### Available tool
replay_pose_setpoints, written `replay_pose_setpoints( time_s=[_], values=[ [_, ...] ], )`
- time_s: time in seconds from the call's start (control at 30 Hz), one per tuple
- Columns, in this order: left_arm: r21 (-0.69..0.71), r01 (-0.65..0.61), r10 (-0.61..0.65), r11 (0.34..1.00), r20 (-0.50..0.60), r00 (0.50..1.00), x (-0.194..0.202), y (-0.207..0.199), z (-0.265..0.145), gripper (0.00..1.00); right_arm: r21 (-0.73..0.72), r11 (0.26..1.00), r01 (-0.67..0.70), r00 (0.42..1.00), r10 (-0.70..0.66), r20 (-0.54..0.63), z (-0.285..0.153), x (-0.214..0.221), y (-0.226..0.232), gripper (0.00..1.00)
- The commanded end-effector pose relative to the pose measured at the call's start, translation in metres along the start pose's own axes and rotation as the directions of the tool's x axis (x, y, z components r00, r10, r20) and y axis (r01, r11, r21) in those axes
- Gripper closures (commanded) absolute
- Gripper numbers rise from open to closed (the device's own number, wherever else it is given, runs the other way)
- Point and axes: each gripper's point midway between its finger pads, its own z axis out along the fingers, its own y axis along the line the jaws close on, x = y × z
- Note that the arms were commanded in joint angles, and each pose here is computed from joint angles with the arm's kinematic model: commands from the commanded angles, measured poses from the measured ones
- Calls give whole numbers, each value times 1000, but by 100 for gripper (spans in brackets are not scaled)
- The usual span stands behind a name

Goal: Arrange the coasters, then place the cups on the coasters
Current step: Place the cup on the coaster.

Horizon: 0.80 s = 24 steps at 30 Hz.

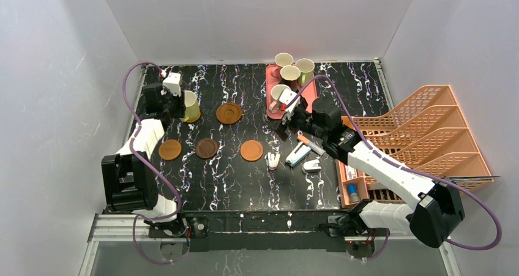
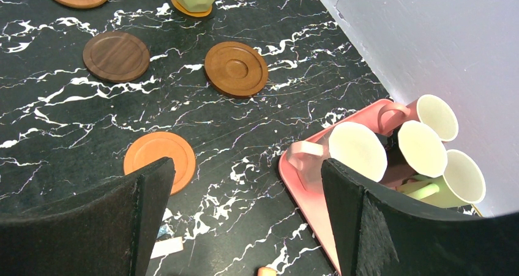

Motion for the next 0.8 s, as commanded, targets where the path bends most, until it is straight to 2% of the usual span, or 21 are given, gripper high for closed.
replay_pose_setpoints(
  time_s=[0.0,0.77],
  values=[
    [16,-30,30,999,26,999,-8,-4,-11,70,24,999,24,998,-25,53,-1,-15,-8,2],
    [3,-40,40,999,-11,999,8,-2,-9,72,23,999,22,998,-23,55,-2,-15,-8,2]
  ],
)
